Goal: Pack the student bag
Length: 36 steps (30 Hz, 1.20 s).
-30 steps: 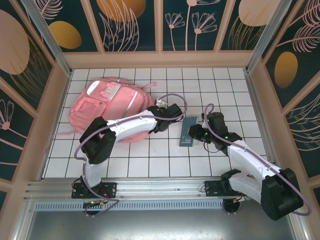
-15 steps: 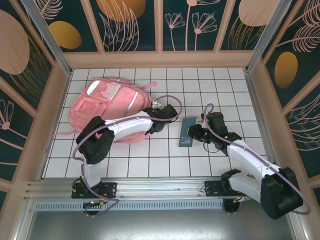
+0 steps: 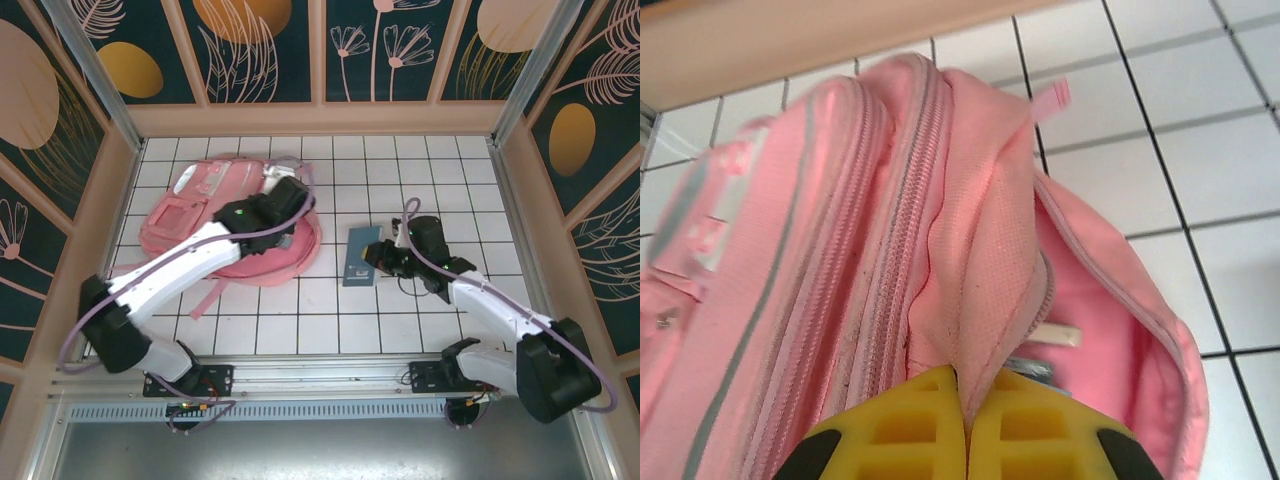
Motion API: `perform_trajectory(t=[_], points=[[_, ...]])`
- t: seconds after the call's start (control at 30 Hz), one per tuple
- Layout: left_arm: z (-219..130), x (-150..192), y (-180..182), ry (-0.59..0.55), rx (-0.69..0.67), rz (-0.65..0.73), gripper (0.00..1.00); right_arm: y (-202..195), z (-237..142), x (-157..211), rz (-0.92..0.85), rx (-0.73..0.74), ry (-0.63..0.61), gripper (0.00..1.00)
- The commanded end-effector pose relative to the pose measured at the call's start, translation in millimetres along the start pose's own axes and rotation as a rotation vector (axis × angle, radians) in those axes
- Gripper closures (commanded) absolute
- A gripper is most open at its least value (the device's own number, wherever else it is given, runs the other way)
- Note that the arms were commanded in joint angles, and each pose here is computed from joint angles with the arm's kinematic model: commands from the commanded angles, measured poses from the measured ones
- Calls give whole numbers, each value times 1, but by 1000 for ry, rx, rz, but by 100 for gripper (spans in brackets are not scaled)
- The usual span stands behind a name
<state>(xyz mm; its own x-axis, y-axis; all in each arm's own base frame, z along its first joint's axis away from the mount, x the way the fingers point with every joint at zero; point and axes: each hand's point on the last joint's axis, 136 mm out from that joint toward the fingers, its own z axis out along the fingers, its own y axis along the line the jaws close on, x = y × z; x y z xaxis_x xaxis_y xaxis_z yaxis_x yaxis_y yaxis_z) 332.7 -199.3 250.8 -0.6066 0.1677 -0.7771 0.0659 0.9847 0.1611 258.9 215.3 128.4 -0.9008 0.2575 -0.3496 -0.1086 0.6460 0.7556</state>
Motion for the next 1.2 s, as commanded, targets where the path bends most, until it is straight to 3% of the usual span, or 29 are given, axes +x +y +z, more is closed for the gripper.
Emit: perform_trajectory(t=[0.0,0.47,0.7,0.97,1.0,1.07,1.17], points=[[-21,-24,18,-99,38,-39,100,74,5,-27,-85,-206,-37,100],[-67,-56,50,-195,141,-213,100,209,132,-21,10,-424,207,100],[-90,-70,52,-226,213,-238,100,240,172,-27,70,-440,149,100],[-95,-76,41,-220,278,-251,100,233,238,-42,201,-365,86,100],[-96,-78,41,-223,280,-253,100,232,247,-42,208,-346,88,98],[-97,-79,41,-225,284,-255,100,239,263,-42,190,-343,86,83],[-96,-80,41,-225,278,-254,100,260,270,-41,90,-352,73,52]])
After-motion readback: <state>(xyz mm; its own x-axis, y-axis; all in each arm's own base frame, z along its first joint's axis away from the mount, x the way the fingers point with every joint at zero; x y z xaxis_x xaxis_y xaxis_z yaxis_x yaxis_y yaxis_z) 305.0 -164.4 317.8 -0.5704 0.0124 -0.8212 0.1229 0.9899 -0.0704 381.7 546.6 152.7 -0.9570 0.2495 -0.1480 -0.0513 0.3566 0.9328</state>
